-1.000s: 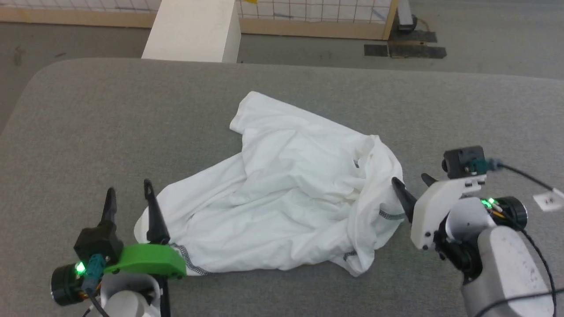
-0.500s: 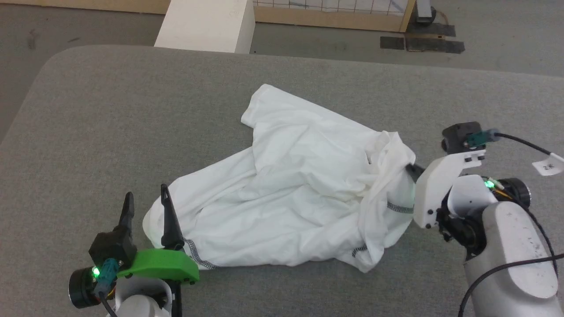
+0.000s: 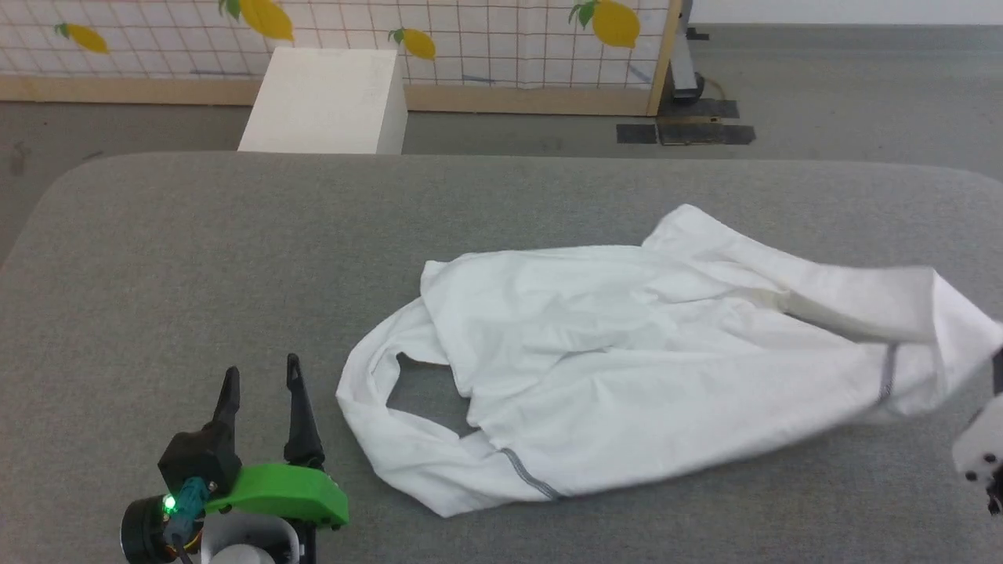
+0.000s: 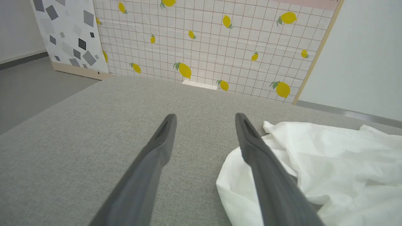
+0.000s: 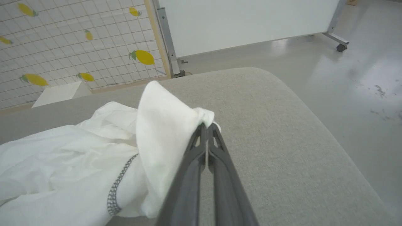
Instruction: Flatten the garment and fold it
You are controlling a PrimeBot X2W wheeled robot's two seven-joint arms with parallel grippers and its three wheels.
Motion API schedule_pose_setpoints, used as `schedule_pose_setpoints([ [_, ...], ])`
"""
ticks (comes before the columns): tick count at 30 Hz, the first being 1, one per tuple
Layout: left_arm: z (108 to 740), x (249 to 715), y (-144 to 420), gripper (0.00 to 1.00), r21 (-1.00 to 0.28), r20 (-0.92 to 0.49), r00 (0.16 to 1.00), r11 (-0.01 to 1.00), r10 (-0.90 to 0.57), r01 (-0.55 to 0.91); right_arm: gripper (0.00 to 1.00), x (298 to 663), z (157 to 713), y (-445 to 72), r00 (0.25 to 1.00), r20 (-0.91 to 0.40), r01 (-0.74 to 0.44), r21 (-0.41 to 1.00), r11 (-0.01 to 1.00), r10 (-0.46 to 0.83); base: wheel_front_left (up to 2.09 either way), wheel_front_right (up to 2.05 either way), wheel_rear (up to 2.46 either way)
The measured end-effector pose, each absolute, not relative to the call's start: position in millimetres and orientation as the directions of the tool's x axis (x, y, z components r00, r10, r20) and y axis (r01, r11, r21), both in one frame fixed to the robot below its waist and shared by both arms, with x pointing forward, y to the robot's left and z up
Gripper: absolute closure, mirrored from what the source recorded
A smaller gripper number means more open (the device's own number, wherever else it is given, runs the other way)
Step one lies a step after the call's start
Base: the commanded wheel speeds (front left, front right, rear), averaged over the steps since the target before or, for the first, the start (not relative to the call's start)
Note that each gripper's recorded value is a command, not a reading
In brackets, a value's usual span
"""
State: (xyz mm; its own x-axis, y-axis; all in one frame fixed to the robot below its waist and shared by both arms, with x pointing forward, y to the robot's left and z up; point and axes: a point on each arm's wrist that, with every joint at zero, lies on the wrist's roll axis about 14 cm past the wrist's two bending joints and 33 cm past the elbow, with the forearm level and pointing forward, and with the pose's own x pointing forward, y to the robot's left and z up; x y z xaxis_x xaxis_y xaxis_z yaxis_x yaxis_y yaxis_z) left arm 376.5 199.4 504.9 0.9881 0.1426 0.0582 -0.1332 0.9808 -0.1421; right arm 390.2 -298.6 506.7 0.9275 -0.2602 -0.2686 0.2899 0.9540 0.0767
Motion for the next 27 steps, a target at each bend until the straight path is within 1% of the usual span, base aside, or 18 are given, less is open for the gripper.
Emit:
schedule_pose_setpoints([
  [2, 505, 379, 193, 0.00, -0.144, 0.059, 0.991, 0.984, 0.118, -0.109, 1.00, 362, 487, -322, 0.891, -0.326, 0.368, 0.108, 0.923, -0.317, 0.00, 0.00, 0.00],
  [4, 504, 381, 186, 0.00, -0.144, 0.057, 0.994, 0.986, 0.095, -0.086, 1.00, 337, 465, -336, 0.847, -0.402, 0.425, 0.122, 0.897, -0.347, 0.00, 0.00, 0.00],
  [6, 502, 384, 177, 0.00, -0.143, 0.052, 0.996, 0.988, 0.066, -0.058, 1.00, 307, 430, -341, 0.779, -0.525, 0.475, 0.139, 0.869, -0.342, 0.00, 0.00, 0.00],
  [8, 500, 386, 170, 0.00, -0.144, 0.046, 0.998, 0.989, 0.039, -0.032, 1.00, 280, 400, -336, 0.706, -0.636, 0.500, 0.138, 0.855, -0.310, 0.00, 0.00, 0.00],
  [10, 497, 389, 160, 0.00, -0.145, 0.038, 0.999, 0.989, 0.006, -0.001, 1.00, 262, 386, -335, 0.667, -0.683, 0.518, 0.137, 0.844, -0.299, 0.00, 0.00, 0.00],
  [11, 495, 390, 155, 0.00, -0.145, 0.026, 1.000, 0.989, -0.011, 0.015, 0.72, 259, 384, -335, 0.662, -0.686, 0.522, 0.133, 0.842, -0.302, 0.00, 0.00, 0.00],
  [12, 492, 391, 149, 0.00, -0.144, 0.011, 0.999, 0.989, -0.033, 0.034, 0.00, 258, 386, -337, 0.668, -0.677, 0.523, 0.131, 0.842, -0.309, 0.00, 0.00, 0.00],
  [14, 486, 393, 139, 0.00, -0.140, -0.016, 0.997, 0.988, -0.070, 0.068, 0.00, 263, 393, -337, 0.699, -0.637, 0.512, 0.128, 0.849, -0.325, 0.00, 0.00, 0.00],
  [17, 477, 398, 125, 0.00, -0.117, -0.071, 0.989, 0.986, -0.127, 0.118, 0.00, 280, 410, -331, 0.772, -0.542, 0.468, 0.130, 0.874, -0.332, 0.00, 0.00, 0.00],
  [20, 453, 399, 112, 0.00, -0.069, -0.211, 0.960, 0.983, -0.182, 0.171, 0.00, 293, 420, -318, 0.824, -0.474, 0.415, 0.131, 0.900, -0.311, 0.00, 0.00, 0.00],
  [23, 419, 393, 123, 0.00, 0.021, -0.408, 0.905, 0.990, -0.118, 0.139, 0.00, 298, 421, -309, 0.842, -0.454, 0.388, 0.137, 0.911, -0.290, 0.00, 0.00, 0.00],
  [27, 399, 387, 131, 0.00, 0.045, -0.541, 0.838, 0.992, -0.073, 0.116, 0.00, 302, 417, -296, 0.850, -0.463, 0.357, 0.159, 0.920, -0.250, 0.00, 0.00, 0.00],
])
